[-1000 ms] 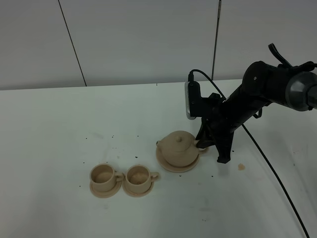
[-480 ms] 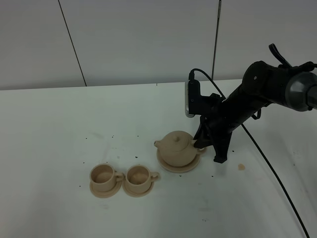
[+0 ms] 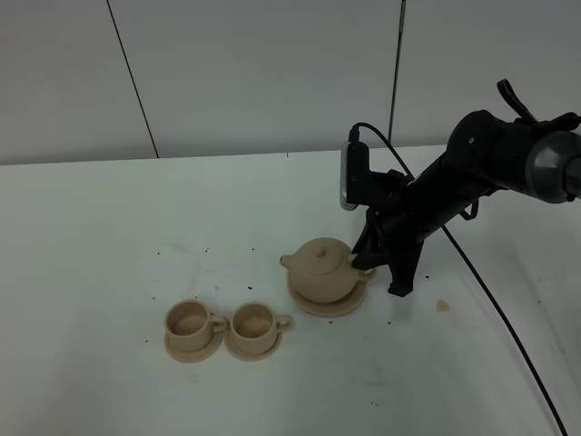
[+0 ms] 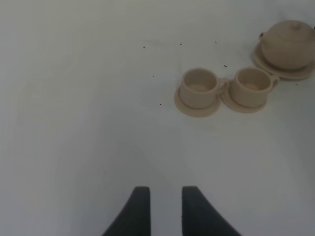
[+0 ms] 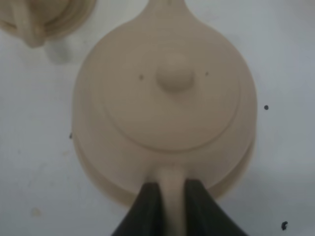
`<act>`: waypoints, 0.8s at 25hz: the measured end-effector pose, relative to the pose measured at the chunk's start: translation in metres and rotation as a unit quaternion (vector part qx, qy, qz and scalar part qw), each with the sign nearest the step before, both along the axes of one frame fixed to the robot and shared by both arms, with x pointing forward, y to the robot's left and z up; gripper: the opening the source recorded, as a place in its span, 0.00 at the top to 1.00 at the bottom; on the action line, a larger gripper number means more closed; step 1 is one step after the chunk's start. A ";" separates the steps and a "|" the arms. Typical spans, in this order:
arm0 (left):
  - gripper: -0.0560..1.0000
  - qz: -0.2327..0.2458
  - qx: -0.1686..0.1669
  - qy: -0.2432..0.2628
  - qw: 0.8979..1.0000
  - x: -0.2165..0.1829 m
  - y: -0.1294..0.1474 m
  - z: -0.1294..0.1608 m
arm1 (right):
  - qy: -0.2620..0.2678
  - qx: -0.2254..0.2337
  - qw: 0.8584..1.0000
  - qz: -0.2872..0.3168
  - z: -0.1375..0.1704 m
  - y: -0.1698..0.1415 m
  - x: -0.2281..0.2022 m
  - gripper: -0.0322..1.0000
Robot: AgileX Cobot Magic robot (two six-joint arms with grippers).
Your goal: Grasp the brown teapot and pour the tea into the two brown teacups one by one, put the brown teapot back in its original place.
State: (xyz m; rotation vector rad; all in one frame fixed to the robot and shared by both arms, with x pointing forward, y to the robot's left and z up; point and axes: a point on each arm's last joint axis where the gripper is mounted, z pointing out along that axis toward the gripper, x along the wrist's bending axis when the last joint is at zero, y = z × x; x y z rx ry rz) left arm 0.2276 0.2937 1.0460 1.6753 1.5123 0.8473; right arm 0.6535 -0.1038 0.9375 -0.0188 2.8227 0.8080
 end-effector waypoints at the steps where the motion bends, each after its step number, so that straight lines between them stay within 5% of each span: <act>1: 0.73 0.000 0.000 0.000 1.000 0.000 0.000 0.000 | -0.002 0.001 1.000 -0.001 0.002 -0.001 0.000 0.87; 20: 0.73 0.000 0.000 0.000 1.000 0.000 0.000 0.000 | -0.009 0.022 1.000 0.015 0.054 -0.005 -0.016 0.87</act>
